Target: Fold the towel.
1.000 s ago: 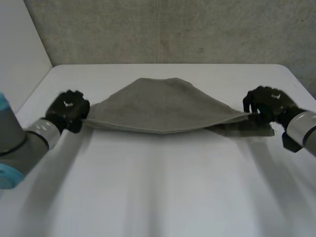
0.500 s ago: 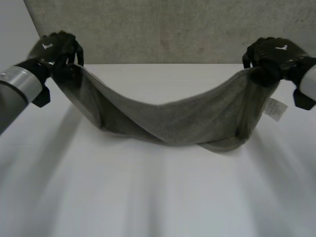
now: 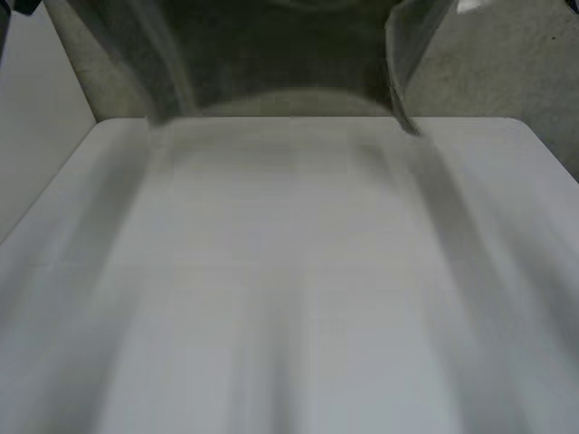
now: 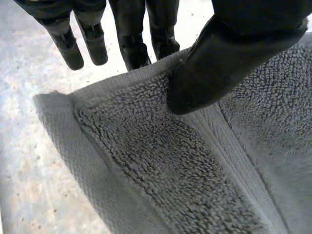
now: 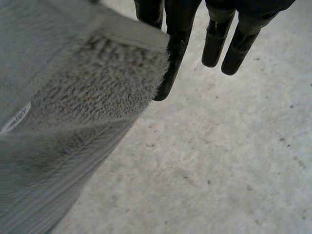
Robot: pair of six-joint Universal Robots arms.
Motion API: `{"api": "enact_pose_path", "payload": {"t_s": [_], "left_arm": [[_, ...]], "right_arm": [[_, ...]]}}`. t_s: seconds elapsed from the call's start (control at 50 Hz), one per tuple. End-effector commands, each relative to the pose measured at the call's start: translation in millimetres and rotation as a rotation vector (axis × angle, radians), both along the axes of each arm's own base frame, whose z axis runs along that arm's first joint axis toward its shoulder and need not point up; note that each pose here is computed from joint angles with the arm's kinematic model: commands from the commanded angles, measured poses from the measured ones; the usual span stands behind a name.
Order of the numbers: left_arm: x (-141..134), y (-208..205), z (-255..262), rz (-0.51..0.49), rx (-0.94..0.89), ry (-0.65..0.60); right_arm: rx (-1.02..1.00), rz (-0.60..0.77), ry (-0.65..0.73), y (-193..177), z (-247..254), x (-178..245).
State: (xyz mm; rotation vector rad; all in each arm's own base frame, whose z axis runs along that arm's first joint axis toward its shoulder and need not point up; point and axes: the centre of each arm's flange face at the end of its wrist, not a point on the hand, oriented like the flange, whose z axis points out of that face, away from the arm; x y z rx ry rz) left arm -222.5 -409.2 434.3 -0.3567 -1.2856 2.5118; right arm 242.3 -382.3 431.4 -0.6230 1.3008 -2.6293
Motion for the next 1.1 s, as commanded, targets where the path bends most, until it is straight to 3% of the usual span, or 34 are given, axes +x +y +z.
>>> {"api": "enact_pose_path", "payload": {"t_s": [0.02, 0.12, 0.18, 0.32, 0.42, 0.64, 0.86, 1.1], "left_arm": [[-3.9, -9.8, -46.4, -0.061, 0.106, -0.051], [3.2, -15.3, -125.9, -0.074, 0.264, -0.108], [4.1, -13.0, -146.5, -0.072, 0.297, -0.133], [6.3, 11.0, -245.9, -0.055, 0.447, -0.341], [19.6, 15.9, -256.3, -0.021, 0.484, -0.371], [49.5, 14.6, -239.8, 0.039, 0.516, -0.312], [50.9, 24.3, -254.5, 0.025, 0.586, -0.306], [48.2, 30.2, -256.6, 0.017, 0.598, -0.309]], "right_arm": [[0.166, 0.052, 0.081, -4.1, -52.1, -9.2], [0.345, 0.157, 0.164, 6.9, -118.2, -2.9], [0.388, 0.177, 0.191, 10.1, -136.9, -2.0], [0.565, 0.197, 0.388, 26.6, -234.8, -12.5], [0.601, 0.176, 0.452, 37.3, -254.0, -18.5], [0.739, 0.074, 0.302, 47.5, -255.4, -34.0], [0.798, -0.058, 0.285, 36.8, -276.8, -44.4], [0.763, -0.033, 0.272, 39.2, -259.5, -42.8]]}}
